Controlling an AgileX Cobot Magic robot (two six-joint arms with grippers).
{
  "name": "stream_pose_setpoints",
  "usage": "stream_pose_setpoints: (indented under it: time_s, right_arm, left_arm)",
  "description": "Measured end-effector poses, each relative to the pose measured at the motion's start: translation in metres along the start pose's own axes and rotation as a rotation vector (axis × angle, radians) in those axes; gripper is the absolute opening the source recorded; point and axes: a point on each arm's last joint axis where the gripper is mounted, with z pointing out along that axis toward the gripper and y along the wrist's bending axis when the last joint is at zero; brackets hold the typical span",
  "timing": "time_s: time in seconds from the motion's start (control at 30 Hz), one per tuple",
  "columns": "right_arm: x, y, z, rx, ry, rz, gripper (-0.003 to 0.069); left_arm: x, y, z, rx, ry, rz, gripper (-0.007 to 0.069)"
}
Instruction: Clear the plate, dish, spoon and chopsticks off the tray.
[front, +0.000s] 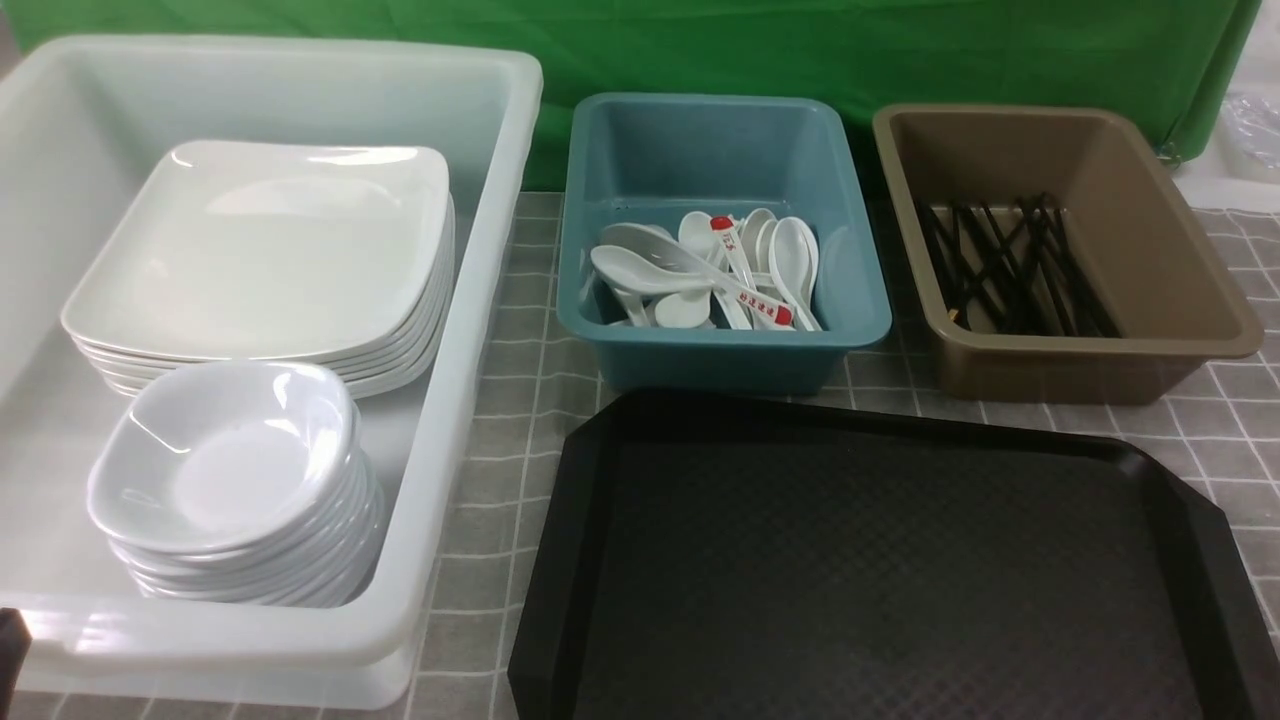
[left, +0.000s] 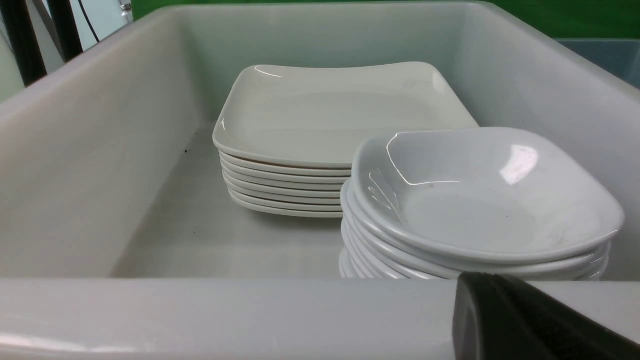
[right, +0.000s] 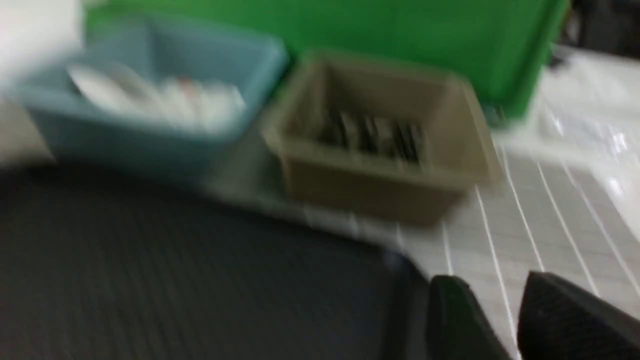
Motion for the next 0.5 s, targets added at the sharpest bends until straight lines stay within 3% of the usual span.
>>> stream_pose_setpoints:
  time_s: [0.13, 0.5]
  right_arm:
    - [0.049, 0.006, 0.015, 0.015, 0.099, 0.012, 0.0237]
    - [0.046, 0.006, 0.015, 0.018, 0.050, 0.082, 0.0237]
  left_arm:
    - [0.000, 0.000, 0.000, 0.000, -0.001, 0.000, 0.0002]
    - [0.000, 0.000, 0.000, -0.001, 0.000, 0.004, 0.0003]
